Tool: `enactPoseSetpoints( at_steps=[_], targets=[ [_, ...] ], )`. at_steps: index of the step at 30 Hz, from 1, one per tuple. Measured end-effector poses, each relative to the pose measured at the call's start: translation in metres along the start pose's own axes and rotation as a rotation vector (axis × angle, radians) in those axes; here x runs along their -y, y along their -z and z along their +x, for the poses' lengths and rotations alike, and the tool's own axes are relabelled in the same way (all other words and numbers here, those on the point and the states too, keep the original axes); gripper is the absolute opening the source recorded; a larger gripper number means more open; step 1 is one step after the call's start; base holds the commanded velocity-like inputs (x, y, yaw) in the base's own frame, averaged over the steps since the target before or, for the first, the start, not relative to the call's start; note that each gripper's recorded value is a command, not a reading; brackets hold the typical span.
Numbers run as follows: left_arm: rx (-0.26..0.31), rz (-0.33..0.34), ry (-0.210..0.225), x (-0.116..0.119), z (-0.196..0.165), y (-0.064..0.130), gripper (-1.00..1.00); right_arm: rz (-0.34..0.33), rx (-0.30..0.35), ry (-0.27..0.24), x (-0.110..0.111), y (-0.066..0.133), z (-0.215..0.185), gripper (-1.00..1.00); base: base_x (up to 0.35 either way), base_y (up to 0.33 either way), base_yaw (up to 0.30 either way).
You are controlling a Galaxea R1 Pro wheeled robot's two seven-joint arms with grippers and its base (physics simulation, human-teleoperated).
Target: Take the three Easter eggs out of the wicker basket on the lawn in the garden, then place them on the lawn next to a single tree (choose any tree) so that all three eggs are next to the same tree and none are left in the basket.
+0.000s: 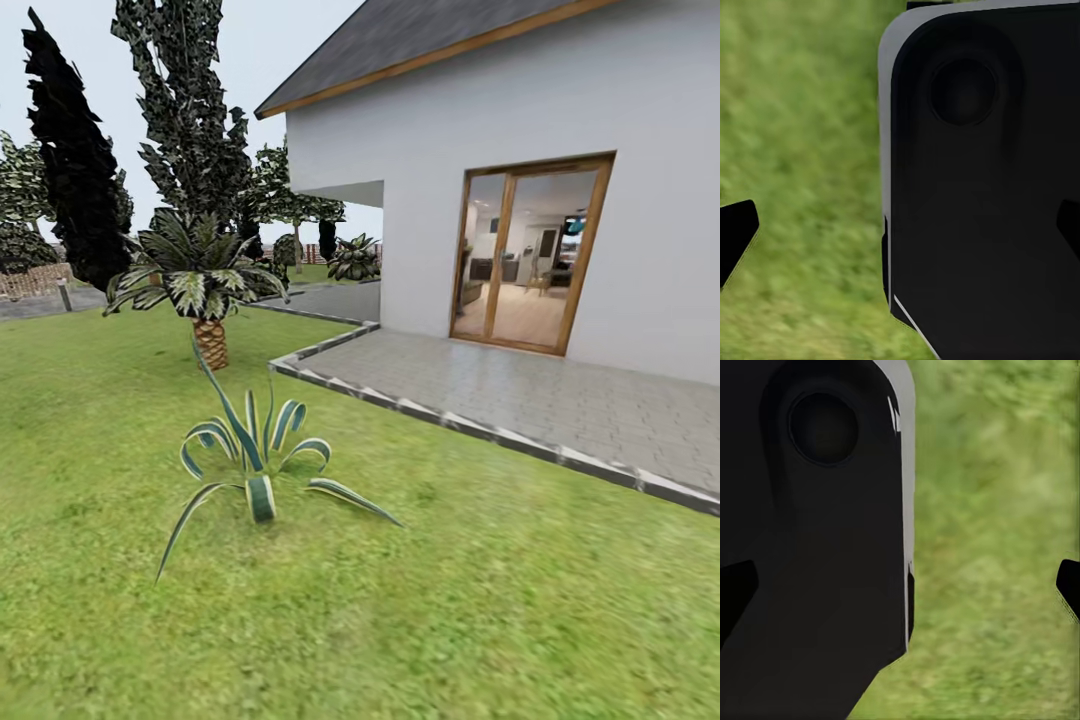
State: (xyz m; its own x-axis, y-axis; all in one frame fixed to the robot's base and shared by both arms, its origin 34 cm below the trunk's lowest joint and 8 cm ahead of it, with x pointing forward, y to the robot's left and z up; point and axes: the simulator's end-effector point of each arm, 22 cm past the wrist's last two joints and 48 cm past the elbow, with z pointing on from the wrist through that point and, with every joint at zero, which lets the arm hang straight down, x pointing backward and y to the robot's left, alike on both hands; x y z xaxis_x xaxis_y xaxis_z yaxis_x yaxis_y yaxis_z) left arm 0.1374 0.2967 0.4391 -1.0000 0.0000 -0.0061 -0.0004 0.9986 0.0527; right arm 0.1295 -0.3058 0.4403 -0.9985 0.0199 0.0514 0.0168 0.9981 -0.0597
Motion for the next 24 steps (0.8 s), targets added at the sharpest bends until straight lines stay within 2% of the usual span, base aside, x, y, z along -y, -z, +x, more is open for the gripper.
enactPoseSetpoints(
  at_steps=[24],
  targets=[
    [0.0,0.0,0.0,0.0,0.0,0.0,1.0,0.0,0.0,0.002,-0.0003,0.0,0.0,1.0,0.329,0.0,0.0]
  ],
)
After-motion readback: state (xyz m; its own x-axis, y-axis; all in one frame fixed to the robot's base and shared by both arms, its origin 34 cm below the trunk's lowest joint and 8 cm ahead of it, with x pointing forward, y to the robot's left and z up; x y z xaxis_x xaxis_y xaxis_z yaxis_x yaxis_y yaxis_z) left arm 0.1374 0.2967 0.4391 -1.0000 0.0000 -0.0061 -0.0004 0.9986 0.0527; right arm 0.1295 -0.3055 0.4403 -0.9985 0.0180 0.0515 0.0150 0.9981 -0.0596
